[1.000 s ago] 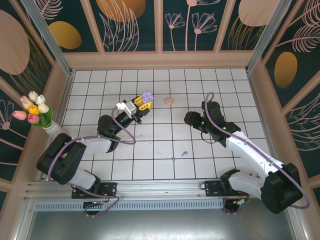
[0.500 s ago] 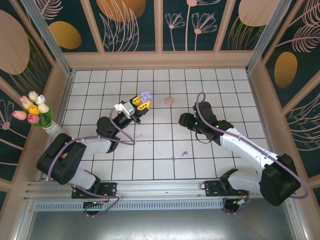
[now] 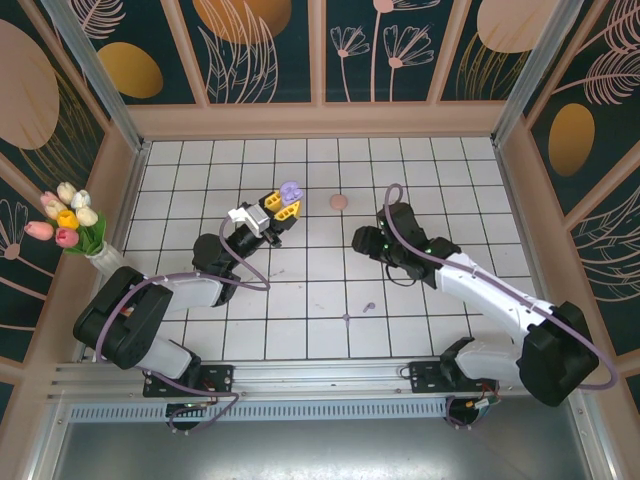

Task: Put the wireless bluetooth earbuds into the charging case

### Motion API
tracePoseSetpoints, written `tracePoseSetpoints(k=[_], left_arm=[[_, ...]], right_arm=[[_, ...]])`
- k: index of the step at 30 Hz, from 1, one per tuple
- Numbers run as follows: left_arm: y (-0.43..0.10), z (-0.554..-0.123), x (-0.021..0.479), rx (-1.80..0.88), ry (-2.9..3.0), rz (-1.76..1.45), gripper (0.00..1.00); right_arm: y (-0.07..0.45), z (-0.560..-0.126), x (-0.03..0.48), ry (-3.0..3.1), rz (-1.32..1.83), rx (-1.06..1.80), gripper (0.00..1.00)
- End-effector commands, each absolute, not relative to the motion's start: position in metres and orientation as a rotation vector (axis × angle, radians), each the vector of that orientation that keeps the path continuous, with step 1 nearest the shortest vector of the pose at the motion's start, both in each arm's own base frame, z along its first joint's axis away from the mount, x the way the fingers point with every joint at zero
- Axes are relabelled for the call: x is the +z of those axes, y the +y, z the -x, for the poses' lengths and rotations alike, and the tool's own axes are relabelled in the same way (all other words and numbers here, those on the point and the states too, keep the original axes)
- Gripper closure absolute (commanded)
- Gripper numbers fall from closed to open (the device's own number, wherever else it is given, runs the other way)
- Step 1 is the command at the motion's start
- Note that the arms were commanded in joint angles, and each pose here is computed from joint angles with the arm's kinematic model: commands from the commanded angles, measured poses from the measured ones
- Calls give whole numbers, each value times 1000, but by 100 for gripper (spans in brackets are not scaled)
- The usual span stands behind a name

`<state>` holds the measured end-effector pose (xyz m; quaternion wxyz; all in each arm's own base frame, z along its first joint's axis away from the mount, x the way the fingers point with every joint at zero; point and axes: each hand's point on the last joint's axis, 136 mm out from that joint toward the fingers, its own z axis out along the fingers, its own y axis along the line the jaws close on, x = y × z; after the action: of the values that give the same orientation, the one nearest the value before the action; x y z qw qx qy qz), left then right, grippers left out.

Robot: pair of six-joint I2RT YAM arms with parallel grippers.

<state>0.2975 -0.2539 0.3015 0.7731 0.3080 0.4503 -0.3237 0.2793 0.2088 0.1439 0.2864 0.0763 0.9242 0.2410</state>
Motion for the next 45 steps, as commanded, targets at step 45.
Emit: tracePoseSetpoints(k=[45], left_arm=[[-232, -301, 309, -687, 1003, -522, 100]], right_arm=[[248, -142, 22, 2936, 54, 204, 67]])
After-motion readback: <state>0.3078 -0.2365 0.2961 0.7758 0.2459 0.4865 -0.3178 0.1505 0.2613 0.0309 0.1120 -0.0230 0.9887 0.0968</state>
